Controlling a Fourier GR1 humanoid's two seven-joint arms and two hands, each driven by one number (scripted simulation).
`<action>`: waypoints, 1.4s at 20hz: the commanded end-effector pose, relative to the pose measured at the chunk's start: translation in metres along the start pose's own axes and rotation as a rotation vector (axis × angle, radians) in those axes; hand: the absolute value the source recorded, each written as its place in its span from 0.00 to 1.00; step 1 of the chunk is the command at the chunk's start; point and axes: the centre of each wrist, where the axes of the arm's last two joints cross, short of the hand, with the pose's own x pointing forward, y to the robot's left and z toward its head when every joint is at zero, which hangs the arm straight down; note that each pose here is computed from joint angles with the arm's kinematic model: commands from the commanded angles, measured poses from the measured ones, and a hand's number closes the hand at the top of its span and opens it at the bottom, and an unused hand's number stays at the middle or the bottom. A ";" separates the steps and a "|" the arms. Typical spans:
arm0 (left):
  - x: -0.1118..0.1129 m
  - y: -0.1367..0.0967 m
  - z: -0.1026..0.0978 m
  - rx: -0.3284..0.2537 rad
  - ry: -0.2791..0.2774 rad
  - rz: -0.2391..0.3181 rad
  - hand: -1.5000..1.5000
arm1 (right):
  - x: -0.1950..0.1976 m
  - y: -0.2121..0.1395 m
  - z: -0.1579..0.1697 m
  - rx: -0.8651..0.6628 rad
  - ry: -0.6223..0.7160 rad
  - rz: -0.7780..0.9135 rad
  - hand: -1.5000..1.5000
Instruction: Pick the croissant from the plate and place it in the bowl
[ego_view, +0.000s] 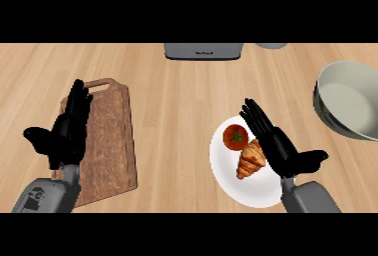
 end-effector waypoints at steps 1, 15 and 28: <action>0.002 0.014 -0.001 0.015 0.003 -0.030 0.50 | 0.023 -0.006 -0.013 -0.098 0.011 0.179 1.00; 0.001 0.060 -0.006 0.033 0.061 -0.192 0.50 | 0.025 -0.096 0.046 -0.711 0.449 1.209 0.00; 0.009 0.061 -0.010 -0.032 0.053 -0.175 0.50 | 0.069 0.013 -0.022 -0.913 0.626 1.381 0.00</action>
